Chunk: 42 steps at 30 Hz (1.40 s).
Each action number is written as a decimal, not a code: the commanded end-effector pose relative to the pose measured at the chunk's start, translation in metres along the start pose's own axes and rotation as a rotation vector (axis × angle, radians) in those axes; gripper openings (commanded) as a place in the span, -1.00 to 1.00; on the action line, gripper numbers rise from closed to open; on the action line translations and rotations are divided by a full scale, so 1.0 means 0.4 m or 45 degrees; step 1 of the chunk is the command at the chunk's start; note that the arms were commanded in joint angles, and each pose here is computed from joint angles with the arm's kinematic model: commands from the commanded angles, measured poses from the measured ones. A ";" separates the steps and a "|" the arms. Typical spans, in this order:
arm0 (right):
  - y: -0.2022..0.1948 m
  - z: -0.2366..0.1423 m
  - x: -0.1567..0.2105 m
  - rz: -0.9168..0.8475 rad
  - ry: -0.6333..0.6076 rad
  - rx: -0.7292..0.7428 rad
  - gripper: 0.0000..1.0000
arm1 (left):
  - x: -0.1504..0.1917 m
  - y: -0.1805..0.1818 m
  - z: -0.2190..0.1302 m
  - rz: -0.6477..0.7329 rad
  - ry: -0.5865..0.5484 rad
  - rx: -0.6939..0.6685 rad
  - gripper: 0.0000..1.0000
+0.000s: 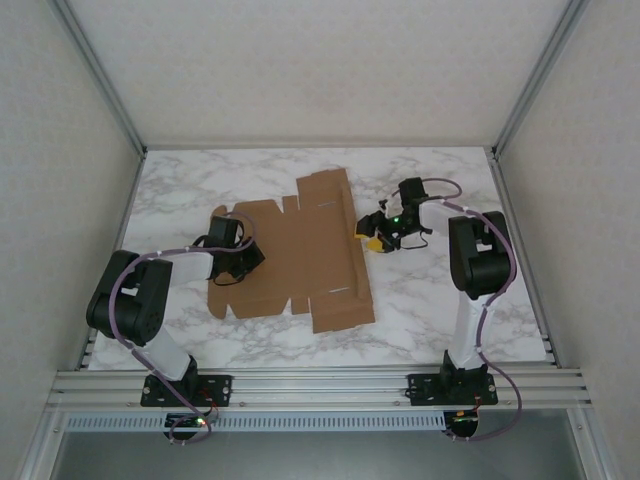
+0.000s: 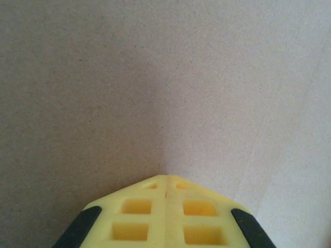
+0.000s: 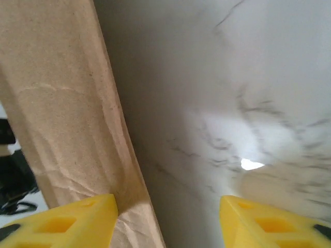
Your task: Fold the paper box
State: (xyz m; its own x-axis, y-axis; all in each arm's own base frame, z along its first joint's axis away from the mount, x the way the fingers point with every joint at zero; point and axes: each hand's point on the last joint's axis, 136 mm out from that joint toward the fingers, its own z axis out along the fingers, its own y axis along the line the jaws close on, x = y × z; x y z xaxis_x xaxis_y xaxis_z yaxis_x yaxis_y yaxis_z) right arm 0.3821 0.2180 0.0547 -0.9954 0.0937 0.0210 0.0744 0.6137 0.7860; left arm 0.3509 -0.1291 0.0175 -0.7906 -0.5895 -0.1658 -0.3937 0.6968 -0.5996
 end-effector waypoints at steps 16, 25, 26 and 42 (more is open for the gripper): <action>0.315 0.094 0.139 -0.320 0.134 -0.126 0.21 | 0.041 -0.014 0.013 -0.012 0.081 0.048 -1.00; 0.278 0.116 0.109 -0.421 0.062 0.191 0.15 | 0.015 -0.076 -0.043 -0.010 0.041 0.164 -0.89; 0.280 0.113 0.106 -0.430 0.058 0.199 0.15 | 0.006 -0.081 -0.052 -0.006 0.029 0.169 -0.86; 0.324 0.125 0.124 -0.541 0.116 0.132 0.12 | -0.036 -0.315 -0.188 0.127 0.075 0.710 0.11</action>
State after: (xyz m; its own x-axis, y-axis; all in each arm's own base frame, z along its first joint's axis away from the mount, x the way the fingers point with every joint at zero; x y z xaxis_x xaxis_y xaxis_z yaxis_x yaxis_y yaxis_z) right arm 0.3512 0.3454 0.1508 -0.9361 -0.2153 -0.2781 -0.3509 0.6240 0.6982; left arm 0.3713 -0.1621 0.1243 -0.8191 -0.5387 -0.1973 -0.1302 0.5095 -0.8506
